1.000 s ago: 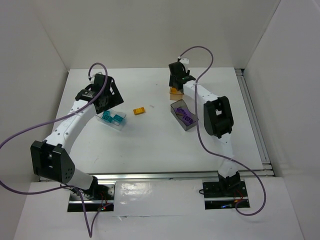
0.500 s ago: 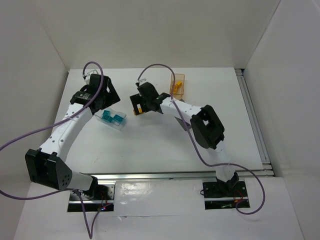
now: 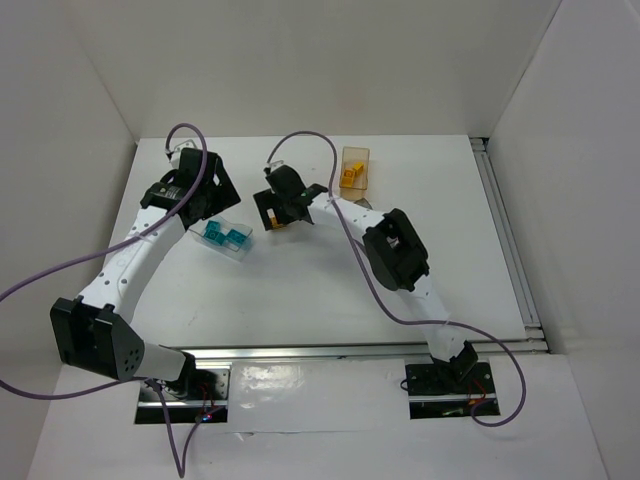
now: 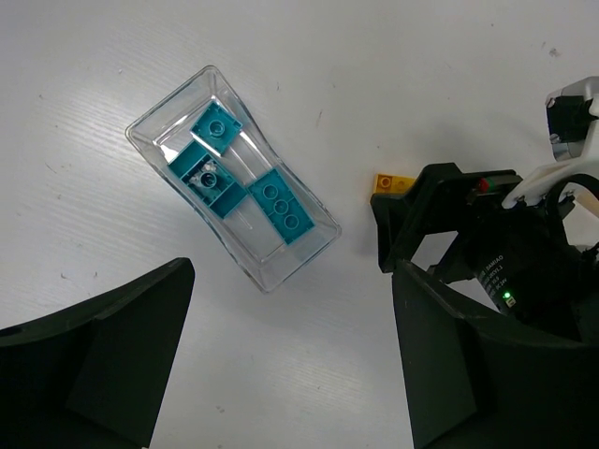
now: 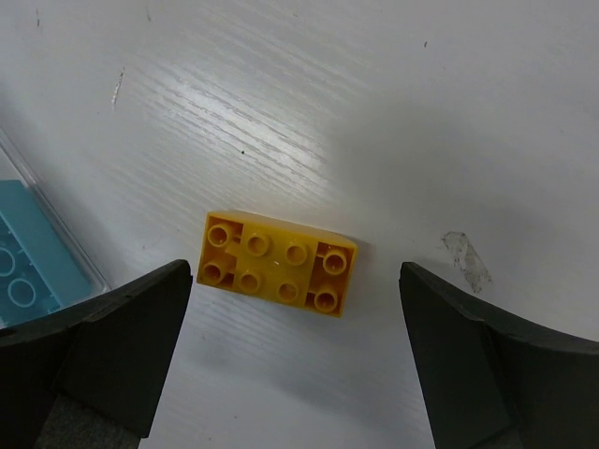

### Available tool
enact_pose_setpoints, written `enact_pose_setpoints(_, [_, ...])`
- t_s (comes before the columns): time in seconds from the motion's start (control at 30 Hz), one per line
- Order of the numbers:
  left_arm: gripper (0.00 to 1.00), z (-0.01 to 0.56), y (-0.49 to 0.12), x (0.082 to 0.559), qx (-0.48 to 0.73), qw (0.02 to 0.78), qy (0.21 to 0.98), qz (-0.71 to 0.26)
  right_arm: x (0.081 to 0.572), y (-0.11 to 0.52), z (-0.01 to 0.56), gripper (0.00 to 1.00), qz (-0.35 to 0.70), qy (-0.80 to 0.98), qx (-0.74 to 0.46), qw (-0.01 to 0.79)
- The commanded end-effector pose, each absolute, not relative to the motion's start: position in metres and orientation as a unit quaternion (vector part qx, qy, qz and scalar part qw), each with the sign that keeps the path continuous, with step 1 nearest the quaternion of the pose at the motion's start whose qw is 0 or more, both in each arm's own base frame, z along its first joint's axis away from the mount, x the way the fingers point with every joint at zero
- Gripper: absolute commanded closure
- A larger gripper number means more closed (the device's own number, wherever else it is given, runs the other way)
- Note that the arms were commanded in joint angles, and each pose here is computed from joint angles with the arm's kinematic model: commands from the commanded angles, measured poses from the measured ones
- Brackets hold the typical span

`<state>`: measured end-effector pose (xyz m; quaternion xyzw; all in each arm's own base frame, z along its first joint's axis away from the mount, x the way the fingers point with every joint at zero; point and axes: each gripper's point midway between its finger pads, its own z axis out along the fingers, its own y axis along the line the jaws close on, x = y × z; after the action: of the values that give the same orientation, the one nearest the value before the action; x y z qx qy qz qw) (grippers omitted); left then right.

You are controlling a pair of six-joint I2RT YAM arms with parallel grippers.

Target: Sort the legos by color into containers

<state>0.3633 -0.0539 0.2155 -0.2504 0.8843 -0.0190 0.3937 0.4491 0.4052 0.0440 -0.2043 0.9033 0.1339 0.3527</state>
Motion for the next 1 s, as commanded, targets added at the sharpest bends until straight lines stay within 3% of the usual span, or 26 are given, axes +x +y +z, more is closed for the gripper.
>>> enact_pose_setpoints(0.0, [0.06, 0.221, -0.052, 0.362, -0.247, 0.400, 0.882, -0.020, 0.452, 0.419, 0.047, 0.01, 0.142, 0.900, -0.207, 0.358])
enact_pose_setpoints(0.1, [0.06, 0.221, -0.051, 0.362, -0.243, 0.400, 0.883, -0.019, 0.452, 0.421, 0.039, 0.02, 0.132, 0.903, -0.202, 0.356])
enact_pose_setpoints(0.23, [0.06, 0.221, -0.051, 0.362, -0.243, 0.400, 0.883, -0.019, 0.443, 0.430, 0.036, 0.11, 0.108, 0.902, -0.213, 0.360])
enact_pose_setpoints(0.37, [0.06, 0.222, -0.052, 0.364, -0.243, 0.404, 0.882, -0.021, 0.443, 0.425, 0.028, 0.27, 0.083, 0.906, -0.206, 0.361])
enact_pose_setpoints(0.4, [0.06, 0.222, -0.052, 0.364, -0.243, 0.404, 0.882, -0.021, 0.445, 0.424, 0.028, 0.37, 0.077, 0.906, -0.203, 0.364])
enact_pose_setpoints(0.47, [0.06, 0.222, -0.053, 0.364, -0.241, 0.403, 0.883, -0.025, 0.448, 0.425, 0.047, 0.44, 0.081, 0.901, -0.199, 0.377])
enact_pose_setpoints(0.63, [0.06, 0.218, -0.053, 0.363, -0.241, 0.399, 0.884, -0.023, 0.466, 0.400, 0.103, 0.46, 0.060, 0.891, -0.167, 0.419])
enact_pose_setpoints(0.83, [0.06, 0.219, -0.053, 0.364, -0.237, 0.403, 0.884, -0.023, 0.519, 0.309, 0.161, 0.44, 0.045, 0.876, -0.063, 0.476])
enact_pose_setpoints(0.97, [0.06, 0.216, -0.055, 0.365, -0.235, 0.398, 0.887, -0.025, 0.555, 0.242, 0.164, 0.42, 0.024, 0.874, 0.013, 0.485])
